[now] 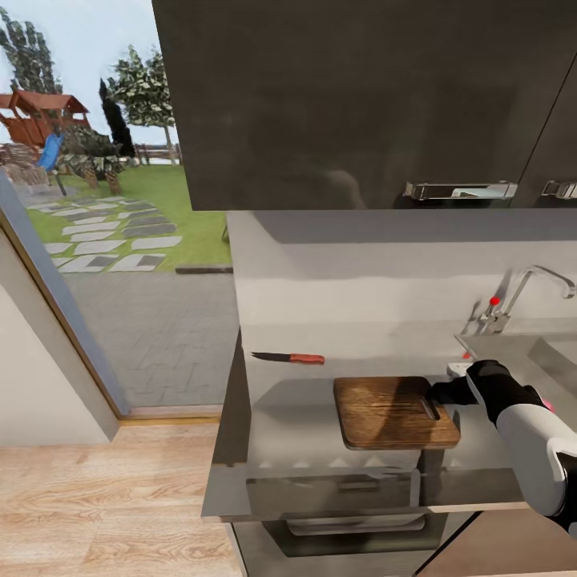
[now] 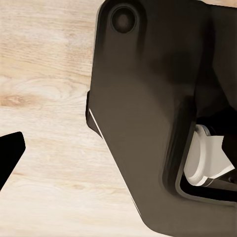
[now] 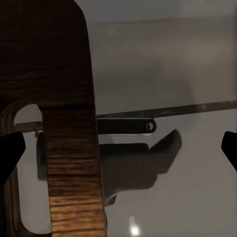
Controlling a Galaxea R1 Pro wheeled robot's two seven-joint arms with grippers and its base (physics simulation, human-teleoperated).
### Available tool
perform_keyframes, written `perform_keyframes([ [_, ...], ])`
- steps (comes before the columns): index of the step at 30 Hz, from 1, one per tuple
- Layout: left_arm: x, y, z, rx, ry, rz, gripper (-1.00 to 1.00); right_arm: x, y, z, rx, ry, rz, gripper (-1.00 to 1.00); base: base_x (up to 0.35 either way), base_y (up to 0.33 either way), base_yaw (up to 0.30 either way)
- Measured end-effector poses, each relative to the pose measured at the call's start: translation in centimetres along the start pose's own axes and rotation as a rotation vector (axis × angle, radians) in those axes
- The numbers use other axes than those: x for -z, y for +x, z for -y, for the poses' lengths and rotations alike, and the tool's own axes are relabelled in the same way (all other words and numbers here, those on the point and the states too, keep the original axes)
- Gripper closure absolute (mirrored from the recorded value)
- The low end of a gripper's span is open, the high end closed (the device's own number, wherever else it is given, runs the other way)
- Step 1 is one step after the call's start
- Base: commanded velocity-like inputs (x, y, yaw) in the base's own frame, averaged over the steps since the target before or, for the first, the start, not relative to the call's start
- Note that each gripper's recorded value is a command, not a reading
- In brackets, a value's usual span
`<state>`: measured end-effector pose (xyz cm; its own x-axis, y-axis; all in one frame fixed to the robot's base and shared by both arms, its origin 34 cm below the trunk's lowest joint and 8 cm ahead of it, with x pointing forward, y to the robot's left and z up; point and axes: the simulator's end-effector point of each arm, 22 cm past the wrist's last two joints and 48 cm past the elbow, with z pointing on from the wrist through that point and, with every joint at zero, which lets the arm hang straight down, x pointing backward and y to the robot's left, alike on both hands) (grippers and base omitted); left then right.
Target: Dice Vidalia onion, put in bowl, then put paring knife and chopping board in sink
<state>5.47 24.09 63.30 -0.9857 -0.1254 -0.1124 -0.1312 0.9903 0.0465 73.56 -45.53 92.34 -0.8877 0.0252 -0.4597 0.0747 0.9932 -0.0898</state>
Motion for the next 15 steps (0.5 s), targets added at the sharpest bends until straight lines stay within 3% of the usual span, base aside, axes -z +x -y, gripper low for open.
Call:
perform_keyframes([
  [6, 0.0, 0.0, 0.0, 0.000, 0.000, 0.000, -1.00, 0.5, -1.0, 0.4, -0.005, 0.008, 0.024, -1.00, 0.000, 0.000, 0.000],
  [11, 0.0, 0.0, 0.0, 0.000, 0.000, 0.000, -1.00, 2.5, -3.9, 1.8, -0.017, 0.042, 0.086, -1.00, 0.000, 0.000, 0.000],
  [15, 0.0, 0.0, 0.0, 0.001, 0.000, 0.000, -1.00, 3.8, -5.1, 2.3, -0.035, 0.051, 0.099, -1.00, 0.000, 0.000, 0.000],
])
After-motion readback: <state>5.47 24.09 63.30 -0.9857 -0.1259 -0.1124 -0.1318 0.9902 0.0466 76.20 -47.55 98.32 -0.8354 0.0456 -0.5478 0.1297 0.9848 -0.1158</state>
